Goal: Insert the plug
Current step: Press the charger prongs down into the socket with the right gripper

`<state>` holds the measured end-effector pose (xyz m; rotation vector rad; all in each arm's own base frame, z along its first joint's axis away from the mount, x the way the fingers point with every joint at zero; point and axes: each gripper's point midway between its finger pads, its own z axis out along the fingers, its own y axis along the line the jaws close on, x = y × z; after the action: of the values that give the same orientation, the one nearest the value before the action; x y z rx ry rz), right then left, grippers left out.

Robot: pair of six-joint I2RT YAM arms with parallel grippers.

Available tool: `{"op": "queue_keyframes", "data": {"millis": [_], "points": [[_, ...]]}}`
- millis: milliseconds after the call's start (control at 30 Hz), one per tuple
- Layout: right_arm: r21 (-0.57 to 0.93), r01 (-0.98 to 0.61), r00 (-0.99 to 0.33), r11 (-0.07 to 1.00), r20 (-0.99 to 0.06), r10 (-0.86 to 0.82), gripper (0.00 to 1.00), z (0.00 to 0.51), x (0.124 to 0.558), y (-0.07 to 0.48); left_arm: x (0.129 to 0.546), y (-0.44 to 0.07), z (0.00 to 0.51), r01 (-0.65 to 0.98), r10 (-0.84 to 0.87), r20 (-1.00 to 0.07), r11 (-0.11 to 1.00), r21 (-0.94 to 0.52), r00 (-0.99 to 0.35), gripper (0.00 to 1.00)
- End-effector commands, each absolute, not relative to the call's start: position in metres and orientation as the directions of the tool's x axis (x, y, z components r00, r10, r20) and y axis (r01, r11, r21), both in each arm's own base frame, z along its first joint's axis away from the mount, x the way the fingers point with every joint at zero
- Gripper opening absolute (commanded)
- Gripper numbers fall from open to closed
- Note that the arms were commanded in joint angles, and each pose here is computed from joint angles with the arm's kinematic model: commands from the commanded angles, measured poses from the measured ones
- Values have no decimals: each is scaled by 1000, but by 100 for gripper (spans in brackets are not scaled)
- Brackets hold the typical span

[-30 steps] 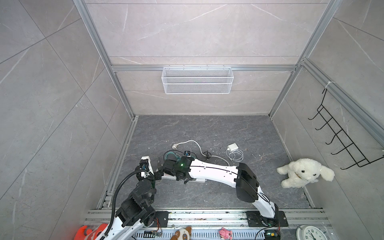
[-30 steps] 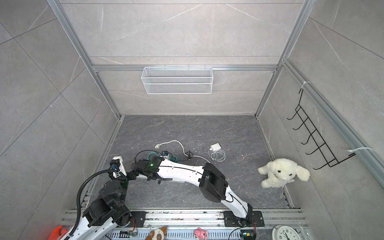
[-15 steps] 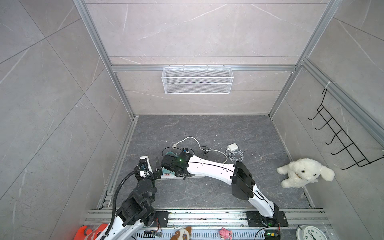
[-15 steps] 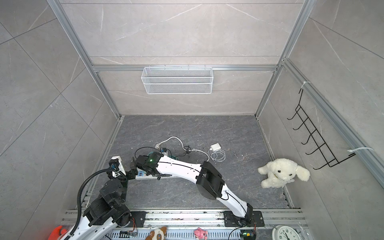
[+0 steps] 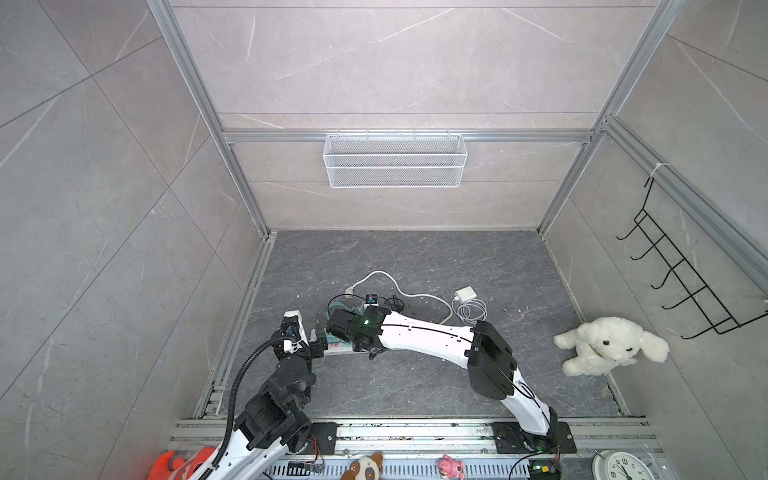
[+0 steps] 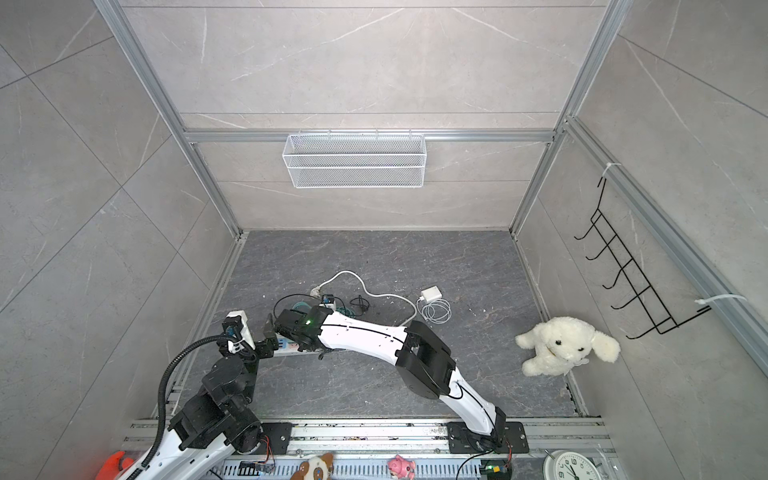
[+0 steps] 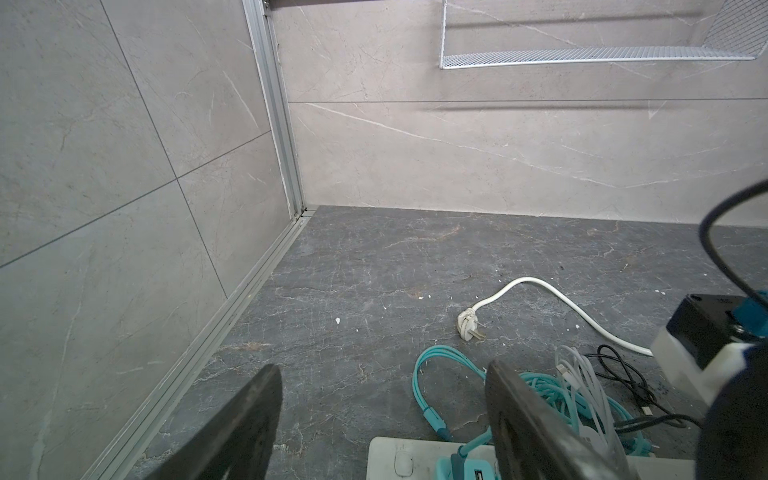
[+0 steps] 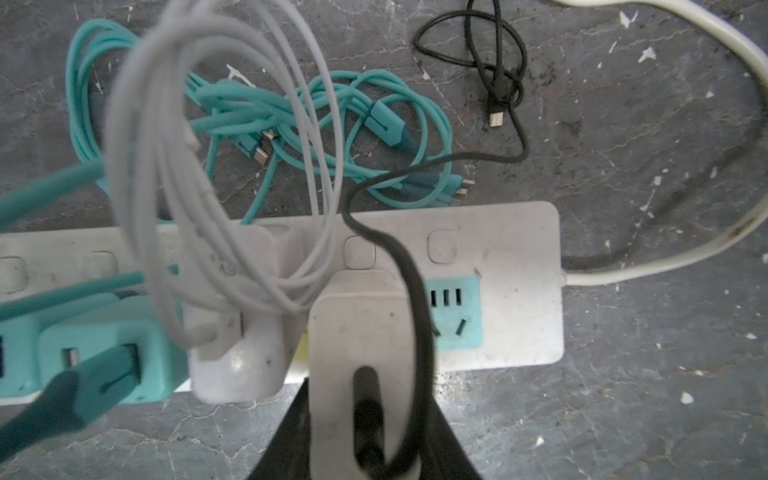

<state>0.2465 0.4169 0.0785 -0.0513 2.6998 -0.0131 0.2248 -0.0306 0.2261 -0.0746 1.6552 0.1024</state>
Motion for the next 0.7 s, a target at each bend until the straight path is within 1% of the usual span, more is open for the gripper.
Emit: {"op": "queue_keyframes", "data": {"millis": [0, 267, 433, 500, 567, 667], "points": [[-130, -46, -954, 990, -289, -82, 0, 9, 230, 396, 226, -34, 236, -98, -1, -999, 995, 4, -52, 79], [-131, -80, -950, 988, -291, -115, 0, 15, 238, 405, 227, -34, 237, -99, 7, -998, 995, 13, -58, 79], [-102, -83, -948, 991, -299, -110, 0, 16, 240, 409, 228, -36, 232, -96, 14, -998, 995, 21, -66, 79], [-82, -93, -943, 992, -313, -114, 3, 25, 243, 415, 228, -36, 231, -96, 16, -997, 995, 23, -71, 79], [-60, -100, -936, 993, -332, -114, 12, 36, 246, 421, 229, -36, 230, -97, 19, -997, 995, 26, -74, 79], [-42, -125, -924, 991, -360, -132, 19, 51, 252, 429, 229, -35, 230, -105, 19, -997, 994, 27, -75, 80]]}}
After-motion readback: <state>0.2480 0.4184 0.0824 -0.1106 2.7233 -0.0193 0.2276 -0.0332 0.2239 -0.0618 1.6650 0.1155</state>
